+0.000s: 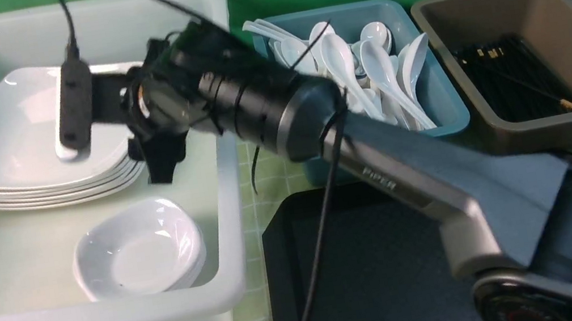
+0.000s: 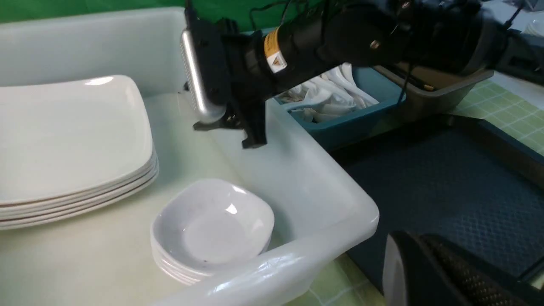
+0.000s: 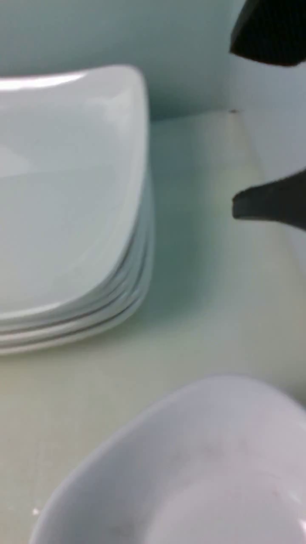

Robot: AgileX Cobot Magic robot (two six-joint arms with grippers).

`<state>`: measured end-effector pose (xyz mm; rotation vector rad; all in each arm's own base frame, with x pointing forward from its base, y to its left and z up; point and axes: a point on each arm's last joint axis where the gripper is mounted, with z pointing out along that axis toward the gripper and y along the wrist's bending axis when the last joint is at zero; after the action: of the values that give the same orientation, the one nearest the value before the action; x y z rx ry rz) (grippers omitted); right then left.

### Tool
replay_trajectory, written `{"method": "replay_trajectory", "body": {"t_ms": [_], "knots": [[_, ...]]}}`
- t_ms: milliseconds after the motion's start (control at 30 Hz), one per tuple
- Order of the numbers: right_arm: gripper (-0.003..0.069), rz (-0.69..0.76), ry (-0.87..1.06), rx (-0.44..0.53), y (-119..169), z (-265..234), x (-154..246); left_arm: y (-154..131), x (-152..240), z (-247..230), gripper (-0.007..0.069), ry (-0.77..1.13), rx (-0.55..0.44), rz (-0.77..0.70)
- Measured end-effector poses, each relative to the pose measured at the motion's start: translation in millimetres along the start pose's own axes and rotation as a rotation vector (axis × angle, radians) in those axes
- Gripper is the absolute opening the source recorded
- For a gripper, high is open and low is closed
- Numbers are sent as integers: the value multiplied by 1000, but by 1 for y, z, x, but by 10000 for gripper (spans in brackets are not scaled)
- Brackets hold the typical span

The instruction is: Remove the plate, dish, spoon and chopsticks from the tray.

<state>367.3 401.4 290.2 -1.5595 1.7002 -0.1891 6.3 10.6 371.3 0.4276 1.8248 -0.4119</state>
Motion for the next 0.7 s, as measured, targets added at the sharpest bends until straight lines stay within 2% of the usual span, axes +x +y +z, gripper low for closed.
{"method": "replay_trajectory", "body": {"t_ms": [67,133,167,233,300,400,533,700], "knots": [[400,48,40,-16,-7,-19,2,-1,-2,3,21,-2,7,16],[283,156,136,-28,-22,-67,5,-6,-8,14,21,5,30,45],[251,188,145,-26,-26,-79,6,-8,-11,19,21,10,42,55],[139,309,129,0,-39,-116,5,-14,-18,33,21,13,82,110],[66,393,95,26,-47,-142,5,-20,-25,48,21,-2,122,182],[25,494,70,37,-53,-180,11,-29,-36,65,21,-59,178,250],[20,573,80,13,-49,-220,28,-33,-36,69,21,-136,210,261],[23,687,153,-14,-22,-278,79,-30,-10,75,21,-268,201,215]]}}
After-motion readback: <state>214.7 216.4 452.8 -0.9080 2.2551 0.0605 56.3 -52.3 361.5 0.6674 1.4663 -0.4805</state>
